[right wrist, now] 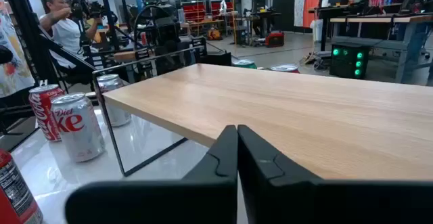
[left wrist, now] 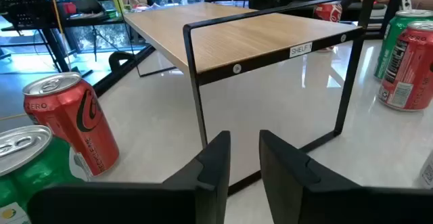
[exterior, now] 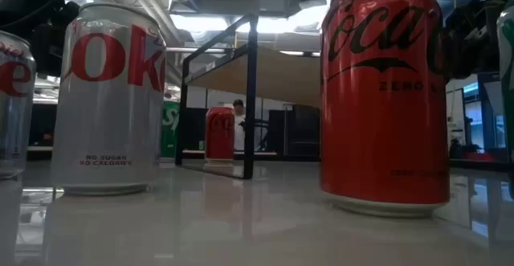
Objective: Place canned beverage on shelf
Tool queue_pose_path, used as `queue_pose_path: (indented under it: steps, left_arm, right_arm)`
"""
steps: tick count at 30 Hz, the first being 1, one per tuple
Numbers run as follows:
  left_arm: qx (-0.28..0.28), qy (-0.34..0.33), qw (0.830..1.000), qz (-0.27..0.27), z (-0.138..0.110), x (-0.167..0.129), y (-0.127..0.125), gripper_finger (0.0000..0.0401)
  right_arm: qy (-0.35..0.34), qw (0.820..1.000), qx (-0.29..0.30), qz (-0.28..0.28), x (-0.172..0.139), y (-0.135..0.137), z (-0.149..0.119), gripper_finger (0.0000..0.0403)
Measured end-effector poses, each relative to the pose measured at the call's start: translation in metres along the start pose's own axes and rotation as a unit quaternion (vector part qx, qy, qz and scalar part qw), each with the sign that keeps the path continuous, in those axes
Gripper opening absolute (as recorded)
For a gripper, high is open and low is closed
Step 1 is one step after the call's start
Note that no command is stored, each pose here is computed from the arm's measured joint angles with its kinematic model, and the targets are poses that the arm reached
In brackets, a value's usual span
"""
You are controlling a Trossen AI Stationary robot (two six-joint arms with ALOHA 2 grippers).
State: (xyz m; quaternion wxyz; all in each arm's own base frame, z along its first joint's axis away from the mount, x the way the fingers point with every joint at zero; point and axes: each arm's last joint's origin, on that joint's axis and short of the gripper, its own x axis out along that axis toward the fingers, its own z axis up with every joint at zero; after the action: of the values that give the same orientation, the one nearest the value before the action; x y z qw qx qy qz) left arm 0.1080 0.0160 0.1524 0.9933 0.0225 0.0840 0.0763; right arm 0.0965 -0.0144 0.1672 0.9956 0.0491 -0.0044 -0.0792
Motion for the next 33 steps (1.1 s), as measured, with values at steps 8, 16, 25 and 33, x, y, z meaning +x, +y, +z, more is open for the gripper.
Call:
queue_pose_path:
  steps: [8, 16, 25, 33]
  left_arm:
    - [0.000, 0.000, 1.000, 0.000, 0.0000, 0.0000, 0.0000, 0.0070]
    - [0.000, 0.000, 1.000, 0.000, 0.0000, 0.0000, 0.0000, 0.0070]
    - [0.000, 0.000, 1.000, 0.000, 0.0000, 0.0000, 0.0000, 0.0070]
    - [0.000, 0.000, 1.000, 0.000, -0.0001, 0.0000, 0.0000, 0.0070]
  right_arm:
    - [0.000, 1.000, 0.000, 0.000, 0.0000, 0.0000, 0.0000, 0.0001]
    - [-0.002, 1.000, 0.000, 0.001, 0.0000, 0.0001, 0.0005, 0.0001]
    - [-0.001, 1.000, 0.000, 0.013, 0.0000, 0.0008, 0.0002, 0.0001]
    - [-0.001, 1.000, 0.000, 0.017, 0.0000, 0.0010, 0.0002, 0.0001]
